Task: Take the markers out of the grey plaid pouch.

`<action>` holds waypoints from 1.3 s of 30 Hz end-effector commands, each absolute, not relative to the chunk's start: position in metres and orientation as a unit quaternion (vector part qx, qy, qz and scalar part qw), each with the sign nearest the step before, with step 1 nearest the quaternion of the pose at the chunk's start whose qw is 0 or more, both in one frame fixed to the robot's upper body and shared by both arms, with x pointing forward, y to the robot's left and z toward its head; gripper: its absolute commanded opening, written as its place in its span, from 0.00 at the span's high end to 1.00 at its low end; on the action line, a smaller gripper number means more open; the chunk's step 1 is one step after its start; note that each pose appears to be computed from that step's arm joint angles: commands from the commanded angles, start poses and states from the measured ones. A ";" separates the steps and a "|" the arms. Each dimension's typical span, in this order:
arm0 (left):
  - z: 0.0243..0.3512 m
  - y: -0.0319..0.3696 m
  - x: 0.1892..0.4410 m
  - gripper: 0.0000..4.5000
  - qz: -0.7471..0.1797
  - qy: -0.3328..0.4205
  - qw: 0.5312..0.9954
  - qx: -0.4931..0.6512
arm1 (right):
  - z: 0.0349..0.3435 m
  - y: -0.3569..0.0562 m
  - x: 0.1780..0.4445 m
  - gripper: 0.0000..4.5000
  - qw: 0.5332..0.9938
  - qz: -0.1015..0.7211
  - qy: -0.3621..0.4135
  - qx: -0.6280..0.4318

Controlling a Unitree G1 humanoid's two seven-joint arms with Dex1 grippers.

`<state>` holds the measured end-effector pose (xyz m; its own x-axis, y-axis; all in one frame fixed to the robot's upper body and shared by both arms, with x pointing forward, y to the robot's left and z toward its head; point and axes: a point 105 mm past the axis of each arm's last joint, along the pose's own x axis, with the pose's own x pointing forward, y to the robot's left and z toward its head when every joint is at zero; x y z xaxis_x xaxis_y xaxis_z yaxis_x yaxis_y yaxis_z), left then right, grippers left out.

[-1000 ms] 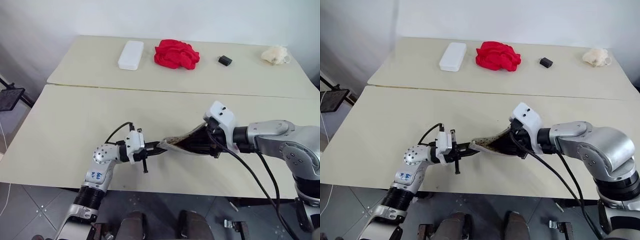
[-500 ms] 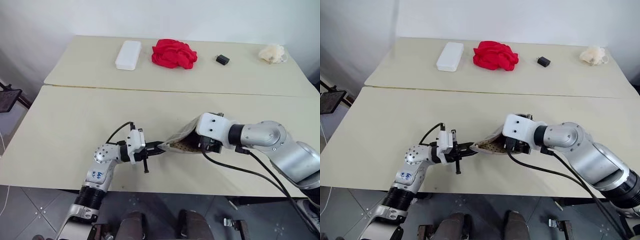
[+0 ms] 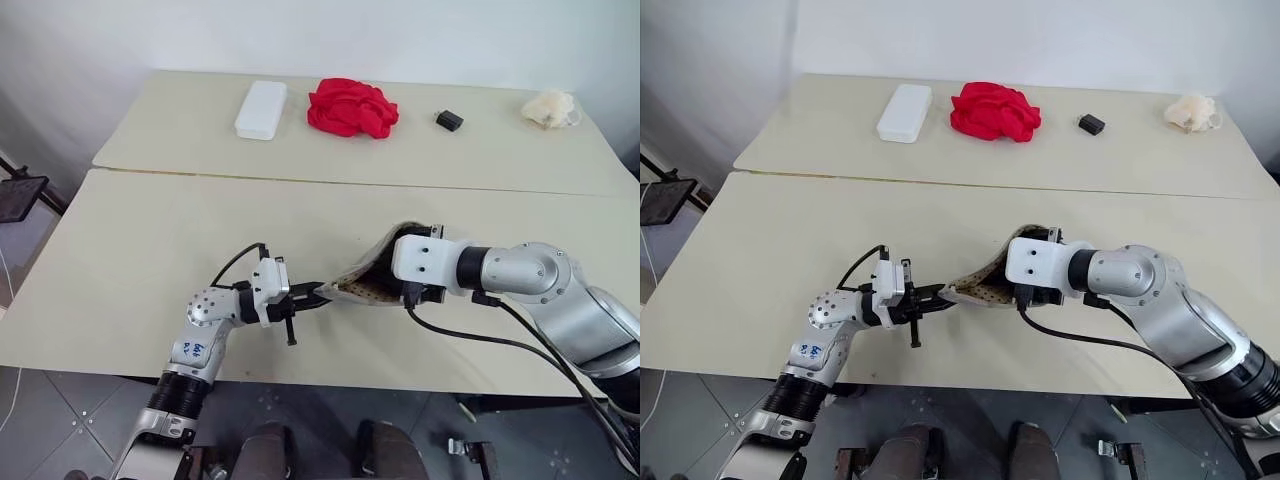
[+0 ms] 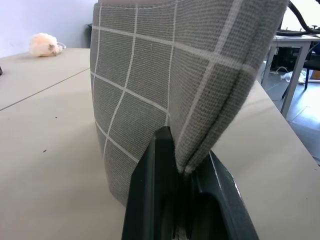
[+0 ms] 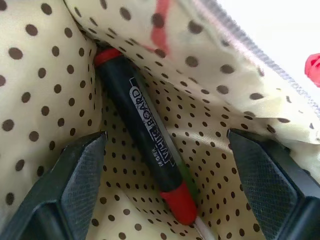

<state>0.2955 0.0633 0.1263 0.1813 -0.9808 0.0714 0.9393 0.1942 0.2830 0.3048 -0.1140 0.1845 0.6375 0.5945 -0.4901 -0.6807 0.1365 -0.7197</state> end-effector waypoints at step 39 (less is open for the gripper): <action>0.145 0.075 0.277 1.00 -0.701 -0.082 0.708 -0.015 | 0.176 -0.089 0.339 0.11 0.746 0.414 0.096 -0.513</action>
